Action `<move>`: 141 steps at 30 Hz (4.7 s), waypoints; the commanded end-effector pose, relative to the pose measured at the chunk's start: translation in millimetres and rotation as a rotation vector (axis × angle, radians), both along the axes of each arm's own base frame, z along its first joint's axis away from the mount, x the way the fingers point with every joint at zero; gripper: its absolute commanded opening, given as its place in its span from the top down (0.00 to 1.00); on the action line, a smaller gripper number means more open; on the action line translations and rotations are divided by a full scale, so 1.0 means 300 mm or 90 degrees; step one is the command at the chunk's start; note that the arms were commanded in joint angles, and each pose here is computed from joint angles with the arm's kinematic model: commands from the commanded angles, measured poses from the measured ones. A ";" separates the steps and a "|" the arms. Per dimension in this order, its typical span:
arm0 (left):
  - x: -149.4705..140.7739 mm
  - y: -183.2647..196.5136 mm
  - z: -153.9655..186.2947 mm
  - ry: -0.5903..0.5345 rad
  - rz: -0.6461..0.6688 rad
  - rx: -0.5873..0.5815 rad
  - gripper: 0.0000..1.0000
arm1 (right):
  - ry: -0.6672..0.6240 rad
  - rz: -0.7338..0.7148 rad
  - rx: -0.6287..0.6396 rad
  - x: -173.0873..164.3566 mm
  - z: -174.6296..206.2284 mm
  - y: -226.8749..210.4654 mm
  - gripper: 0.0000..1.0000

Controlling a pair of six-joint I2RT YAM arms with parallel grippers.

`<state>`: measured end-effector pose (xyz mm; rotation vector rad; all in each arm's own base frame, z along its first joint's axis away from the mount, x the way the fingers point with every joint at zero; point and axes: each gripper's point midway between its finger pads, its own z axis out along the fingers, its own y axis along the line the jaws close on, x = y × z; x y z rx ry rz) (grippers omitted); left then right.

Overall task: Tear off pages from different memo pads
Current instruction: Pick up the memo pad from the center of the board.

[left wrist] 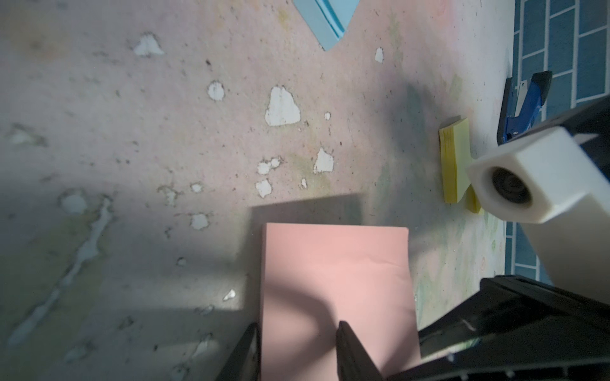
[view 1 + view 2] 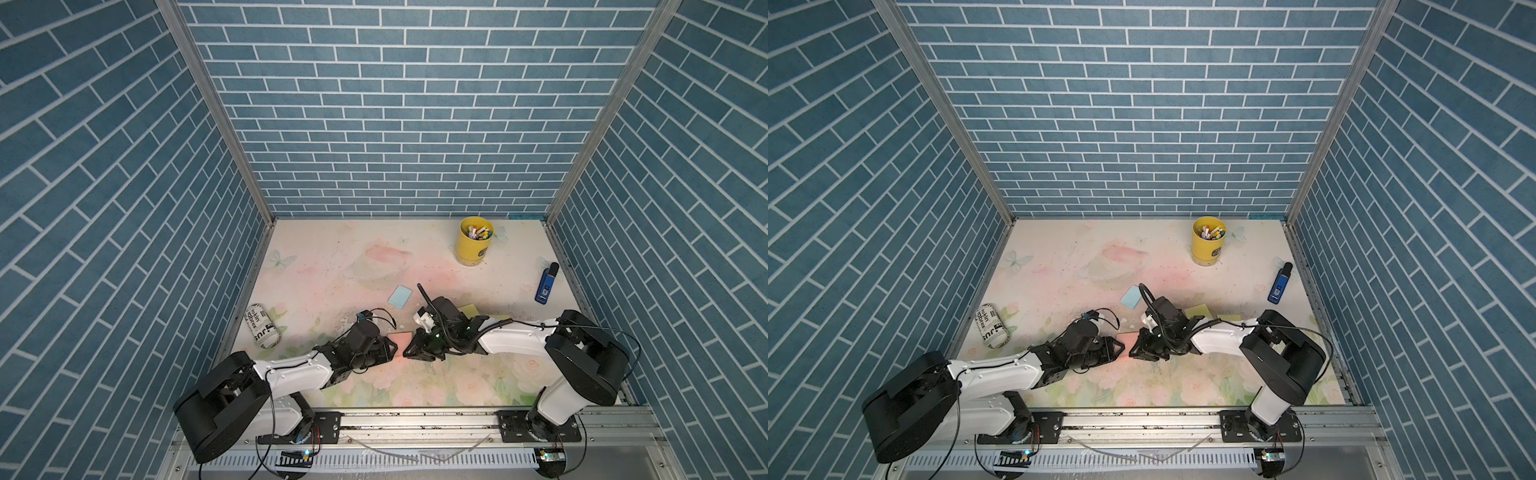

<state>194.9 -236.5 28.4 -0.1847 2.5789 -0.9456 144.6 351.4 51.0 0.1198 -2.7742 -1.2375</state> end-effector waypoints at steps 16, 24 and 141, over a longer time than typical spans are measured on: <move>0.080 0.072 0.173 -0.037 0.087 -0.136 0.38 | -0.064 -0.036 0.065 0.073 0.131 -0.025 0.98; 0.146 0.032 0.407 -0.150 0.066 -0.237 0.29 | -0.134 -0.047 0.158 0.130 0.288 -0.016 0.99; 0.260 -0.119 0.527 -0.166 -0.010 -0.396 0.68 | -0.171 -0.115 0.350 0.239 0.444 -0.092 0.93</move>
